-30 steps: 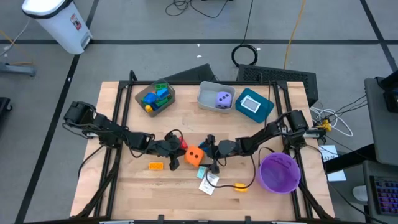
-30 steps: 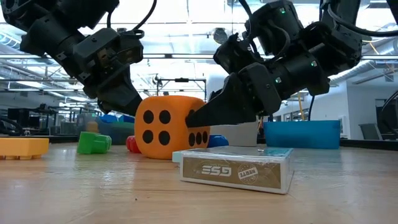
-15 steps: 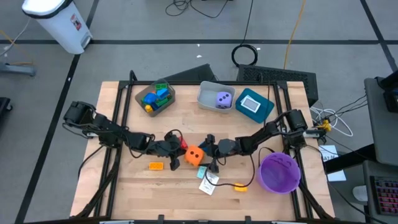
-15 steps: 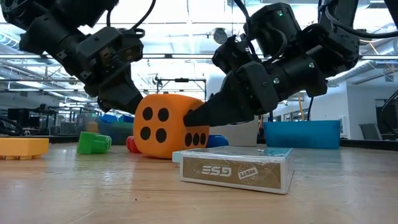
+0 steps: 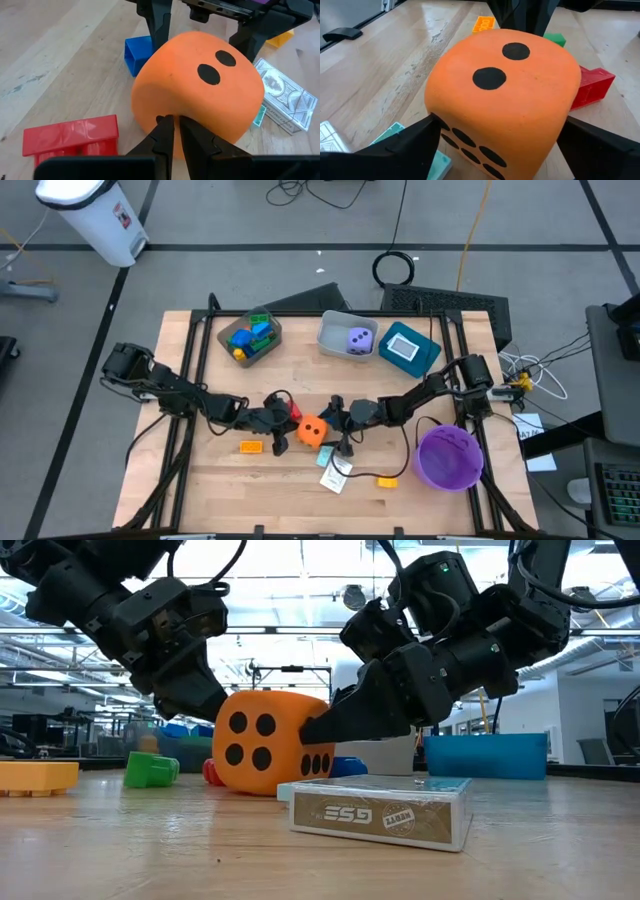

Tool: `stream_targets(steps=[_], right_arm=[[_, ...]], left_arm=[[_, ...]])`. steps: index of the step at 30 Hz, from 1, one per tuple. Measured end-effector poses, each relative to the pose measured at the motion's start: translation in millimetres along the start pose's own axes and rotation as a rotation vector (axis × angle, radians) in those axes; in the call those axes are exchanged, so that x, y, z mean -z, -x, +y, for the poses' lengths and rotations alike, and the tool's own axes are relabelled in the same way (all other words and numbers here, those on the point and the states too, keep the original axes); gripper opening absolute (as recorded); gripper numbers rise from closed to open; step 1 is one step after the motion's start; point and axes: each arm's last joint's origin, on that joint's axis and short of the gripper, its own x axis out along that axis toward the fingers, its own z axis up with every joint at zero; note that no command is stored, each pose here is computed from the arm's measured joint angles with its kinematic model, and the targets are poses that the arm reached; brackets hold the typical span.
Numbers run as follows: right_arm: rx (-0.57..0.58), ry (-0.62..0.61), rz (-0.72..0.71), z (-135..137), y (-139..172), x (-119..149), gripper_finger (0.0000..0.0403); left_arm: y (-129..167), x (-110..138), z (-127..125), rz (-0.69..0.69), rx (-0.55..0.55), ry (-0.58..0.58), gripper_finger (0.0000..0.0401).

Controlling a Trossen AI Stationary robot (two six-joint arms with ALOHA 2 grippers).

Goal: Pick & Place Toys
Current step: Put the orange dice into the gray bin

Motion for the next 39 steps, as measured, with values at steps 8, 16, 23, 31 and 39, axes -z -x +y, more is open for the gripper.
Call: stream_targets(steps=[8, 16, 23, 31, 39], right_arm=[[-0.004, 0.021, -0.003, 0.0, 2.9, -5.5, 0.0303], [-0.009, 0.078, 0.020, -0.9, 20.5, -28.1, 0.0303], [0.019, 0.093, 0.078, -8.1, 32.1, -36.6, 0.0300], [0.121, 0.116, -0.056, -33.4, 43.3, -62.2, 0.0282], [0.137, 0.108, -0.041, -41.3, 50.8, -67.1, 0.0247]], left_arm=[[0.1, -1.2, -1.0, -0.012, 0.010, -0.012, 0.0042], [-0.1, -14.7, 2.0, -0.078, 0.087, -0.045, 0.0042], [-3.7, -36.2, 13.6, -0.106, 0.100, -0.087, 0.0042], [-0.6, -99.3, 20.3, -0.280, 0.212, -0.185, 0.0042], [-2.6, -112.5, 35.2, -0.212, 0.177, -0.171, 0.0042]])
